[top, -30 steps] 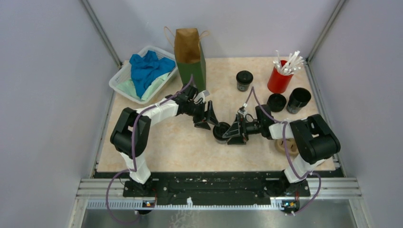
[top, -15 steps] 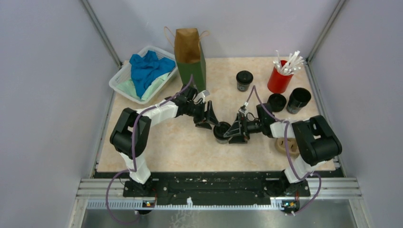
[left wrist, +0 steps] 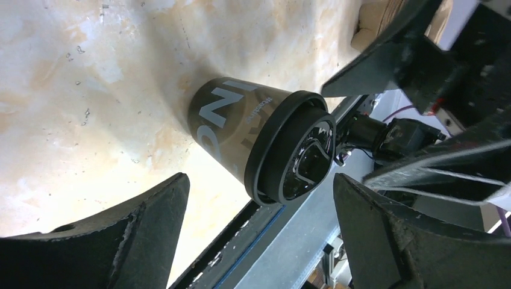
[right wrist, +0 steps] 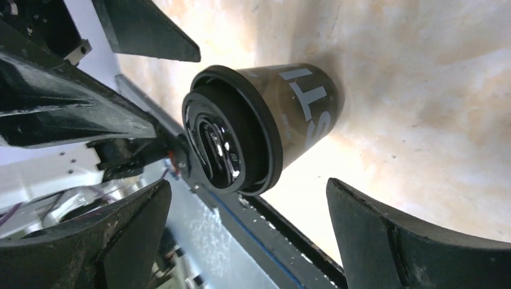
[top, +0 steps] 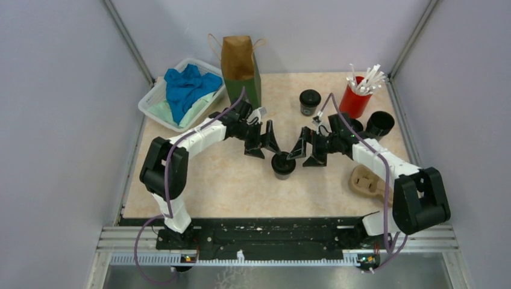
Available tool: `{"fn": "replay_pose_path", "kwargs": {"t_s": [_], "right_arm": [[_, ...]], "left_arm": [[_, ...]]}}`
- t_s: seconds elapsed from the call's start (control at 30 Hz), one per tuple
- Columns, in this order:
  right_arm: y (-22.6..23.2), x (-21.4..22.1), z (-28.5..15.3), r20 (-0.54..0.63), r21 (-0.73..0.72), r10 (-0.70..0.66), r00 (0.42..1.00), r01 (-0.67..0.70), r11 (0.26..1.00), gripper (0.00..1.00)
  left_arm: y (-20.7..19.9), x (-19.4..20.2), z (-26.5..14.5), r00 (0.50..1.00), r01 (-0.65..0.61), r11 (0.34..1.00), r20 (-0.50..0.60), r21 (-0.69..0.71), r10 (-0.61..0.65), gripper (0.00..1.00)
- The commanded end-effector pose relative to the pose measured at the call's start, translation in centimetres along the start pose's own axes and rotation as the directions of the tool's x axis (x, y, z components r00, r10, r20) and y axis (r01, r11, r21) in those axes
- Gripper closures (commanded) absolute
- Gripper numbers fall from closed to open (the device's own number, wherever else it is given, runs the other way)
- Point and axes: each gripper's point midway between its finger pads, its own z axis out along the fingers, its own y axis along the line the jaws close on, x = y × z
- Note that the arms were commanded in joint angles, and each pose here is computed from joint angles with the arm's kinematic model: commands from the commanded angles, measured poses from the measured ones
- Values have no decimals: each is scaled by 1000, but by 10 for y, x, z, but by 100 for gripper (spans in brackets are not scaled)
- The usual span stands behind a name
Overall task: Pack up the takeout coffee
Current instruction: Close the cup lid on the coffee cup, then move the coffee cup to the center of the board.
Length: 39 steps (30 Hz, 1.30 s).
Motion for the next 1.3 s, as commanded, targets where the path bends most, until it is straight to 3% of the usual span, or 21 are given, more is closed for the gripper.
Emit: {"fn": "replay_pose_path", "kwargs": {"t_s": [0.0, 0.1, 0.23, 0.43, 0.6, 1.03, 1.27], "right_arm": [[17, -12, -28, 42, 193, -148, 988, 137, 972, 1], [30, -20, -33, 32, 330, -261, 965, 236, 914, 2], [41, -23, -29, -61, 497, -397, 916, 373, 783, 4], [53, -24, -9, -167, 571, -494, 854, 492, 657, 7], [54, -17, 5, -242, 587, -525, 816, 554, 590, 10], [35, -4, 26, -319, 581, -503, 803, 585, 566, 25], [31, -2, 32, -336, 582, -506, 795, 597, 552, 23]], "left_arm": [[-23, -10, -28, 996, -67, 997, 56, -38, 69, 5], [-16, -19, -61, 978, -87, 977, 169, -196, 121, 2], [-13, -27, -114, 922, -77, 932, 329, -354, 201, 2], [-22, -27, -166, 804, -50, 911, 524, -410, 280, 2], [-23, -25, -179, 782, -36, 903, 550, -428, 292, 2], [-27, -29, -180, 779, -51, 901, 547, -431, 306, 2], [-30, -32, -183, 774, -59, 900, 550, -432, 315, 2]]}}
